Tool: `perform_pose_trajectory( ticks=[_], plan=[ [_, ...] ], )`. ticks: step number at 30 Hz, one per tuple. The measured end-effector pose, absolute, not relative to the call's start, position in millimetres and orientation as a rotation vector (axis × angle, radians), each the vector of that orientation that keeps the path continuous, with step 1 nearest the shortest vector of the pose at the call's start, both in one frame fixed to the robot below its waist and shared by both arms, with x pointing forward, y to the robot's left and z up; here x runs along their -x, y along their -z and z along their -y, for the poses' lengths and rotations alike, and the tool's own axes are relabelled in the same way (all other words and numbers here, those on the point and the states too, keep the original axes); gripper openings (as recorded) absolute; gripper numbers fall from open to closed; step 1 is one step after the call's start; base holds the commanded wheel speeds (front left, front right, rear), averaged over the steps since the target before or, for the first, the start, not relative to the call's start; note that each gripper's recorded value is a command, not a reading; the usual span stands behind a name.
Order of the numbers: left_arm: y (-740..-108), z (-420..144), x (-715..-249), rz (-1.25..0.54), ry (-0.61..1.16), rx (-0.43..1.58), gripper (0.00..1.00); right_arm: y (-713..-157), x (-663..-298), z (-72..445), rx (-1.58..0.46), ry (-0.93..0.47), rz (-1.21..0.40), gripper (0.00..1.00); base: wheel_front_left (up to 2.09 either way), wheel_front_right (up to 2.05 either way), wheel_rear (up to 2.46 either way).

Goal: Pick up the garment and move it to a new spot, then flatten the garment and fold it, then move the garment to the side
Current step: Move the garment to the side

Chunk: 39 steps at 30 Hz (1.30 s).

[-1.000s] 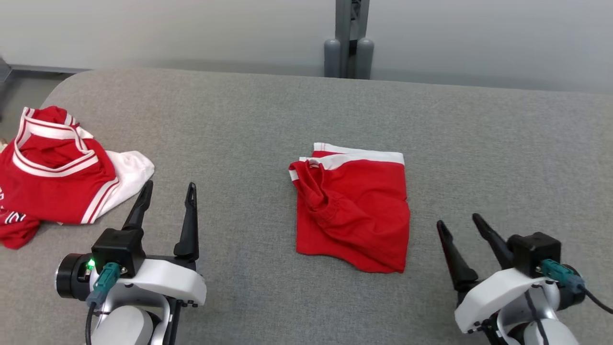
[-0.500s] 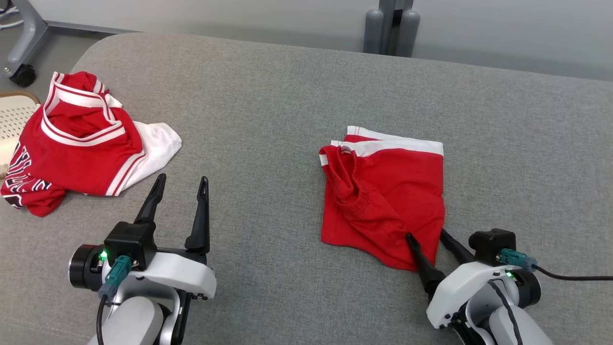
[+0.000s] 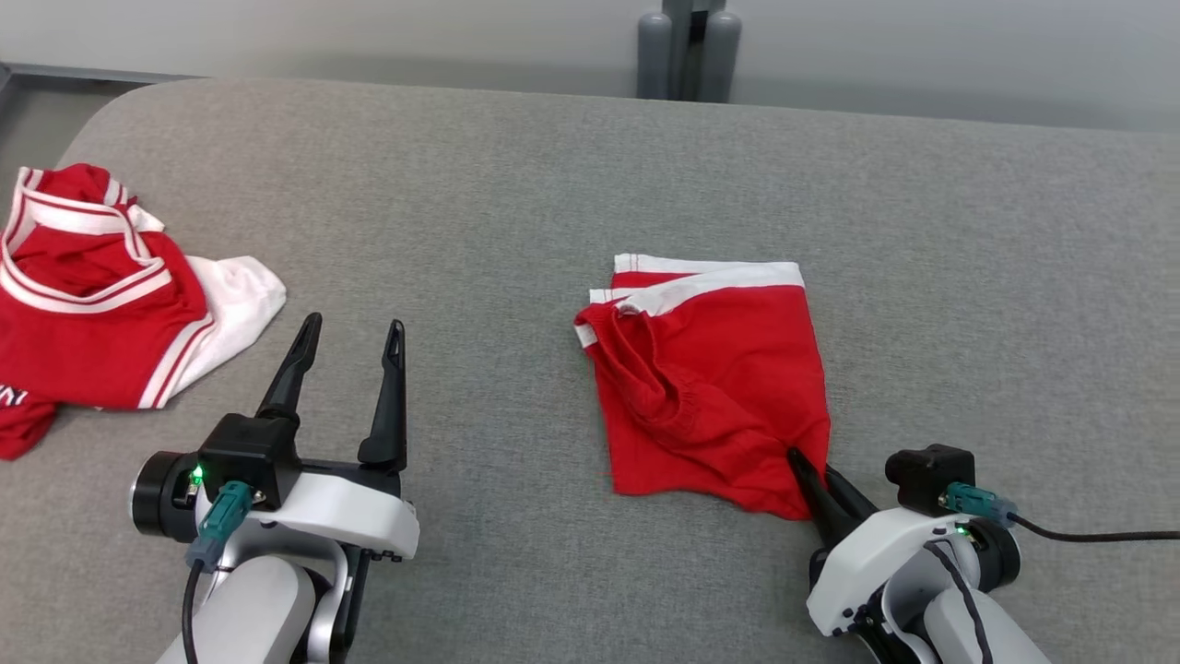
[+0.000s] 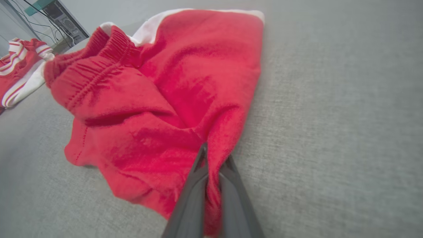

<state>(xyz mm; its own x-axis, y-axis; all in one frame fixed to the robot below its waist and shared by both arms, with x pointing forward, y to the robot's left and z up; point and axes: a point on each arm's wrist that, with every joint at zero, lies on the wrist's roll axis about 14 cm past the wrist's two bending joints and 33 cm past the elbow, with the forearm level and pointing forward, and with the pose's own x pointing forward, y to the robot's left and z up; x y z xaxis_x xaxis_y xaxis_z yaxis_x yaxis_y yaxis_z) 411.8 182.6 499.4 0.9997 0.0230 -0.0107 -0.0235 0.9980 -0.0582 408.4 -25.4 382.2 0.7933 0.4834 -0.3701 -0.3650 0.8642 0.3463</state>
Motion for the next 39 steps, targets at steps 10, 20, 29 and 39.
perform_pose_trajectory(
  ticks=[10,20,29,39],
  plan=[
    [-500,-120,-447,0.001,0.167,0.068,1.00,-374,-398,109,-0.219,-0.251,-0.456,0.00,0.00,0.00,0.00],
    [-493,-46,-477,-0.012,0.384,0.072,1.00,-378,-404,188,-0.155,-0.067,-0.425,0.00,0.00,0.00,0.00],
    [-474,12,-488,-0.042,0.561,0.086,1.00,-381,-402,329,-0.031,0.242,-0.424,0.00,0.00,0.00,0.00],
    [-464,16,-490,-0.061,0.575,0.079,1.00,-372,-390,379,-0.004,0.390,-0.463,0.00,0.00,0.00,0.00]
  ],
)
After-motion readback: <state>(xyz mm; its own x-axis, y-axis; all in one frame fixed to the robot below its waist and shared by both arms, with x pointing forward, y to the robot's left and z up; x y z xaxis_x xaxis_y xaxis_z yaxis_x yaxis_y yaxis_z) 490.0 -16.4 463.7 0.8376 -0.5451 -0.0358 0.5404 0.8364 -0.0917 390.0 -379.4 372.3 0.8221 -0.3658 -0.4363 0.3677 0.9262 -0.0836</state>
